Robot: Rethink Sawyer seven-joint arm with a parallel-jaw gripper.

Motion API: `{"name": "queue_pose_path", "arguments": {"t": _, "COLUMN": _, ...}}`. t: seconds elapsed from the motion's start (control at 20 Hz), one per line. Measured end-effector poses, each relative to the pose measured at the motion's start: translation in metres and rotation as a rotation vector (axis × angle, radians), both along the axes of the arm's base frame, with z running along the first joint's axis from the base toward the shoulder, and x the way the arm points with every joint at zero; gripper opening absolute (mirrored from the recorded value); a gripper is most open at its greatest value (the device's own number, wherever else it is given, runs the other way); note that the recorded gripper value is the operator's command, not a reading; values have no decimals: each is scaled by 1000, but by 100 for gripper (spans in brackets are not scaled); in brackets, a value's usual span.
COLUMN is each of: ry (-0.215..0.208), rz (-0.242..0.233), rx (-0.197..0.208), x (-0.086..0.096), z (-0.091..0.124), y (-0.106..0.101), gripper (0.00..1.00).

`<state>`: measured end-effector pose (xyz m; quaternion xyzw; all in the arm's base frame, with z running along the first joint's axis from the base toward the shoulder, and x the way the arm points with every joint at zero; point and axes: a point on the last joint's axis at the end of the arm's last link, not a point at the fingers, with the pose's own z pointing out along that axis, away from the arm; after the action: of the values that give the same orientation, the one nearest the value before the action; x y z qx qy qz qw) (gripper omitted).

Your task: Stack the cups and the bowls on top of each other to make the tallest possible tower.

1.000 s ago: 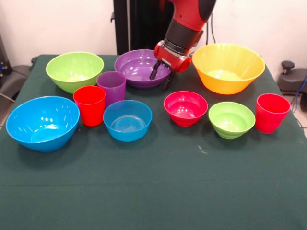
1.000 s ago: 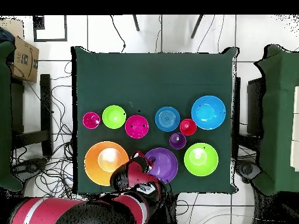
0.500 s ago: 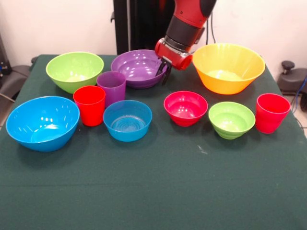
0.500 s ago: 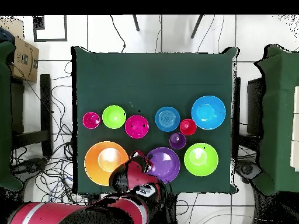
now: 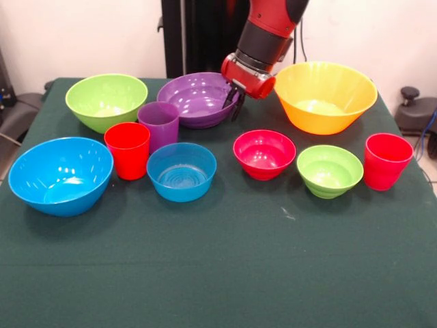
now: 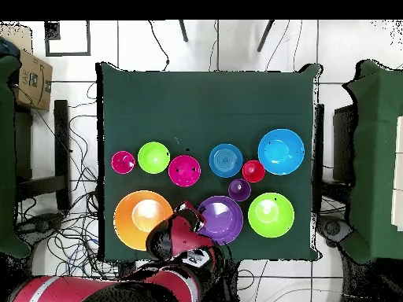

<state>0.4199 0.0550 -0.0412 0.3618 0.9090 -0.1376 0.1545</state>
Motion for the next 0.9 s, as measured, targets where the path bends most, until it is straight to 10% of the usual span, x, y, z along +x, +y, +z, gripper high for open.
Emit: {"name": "queue_pose_path", "arguments": {"t": 0.9, "ry": 300, "rz": -37, "rx": -38, "x": -28, "z": 56, "y": 30, "gripper": 0}}
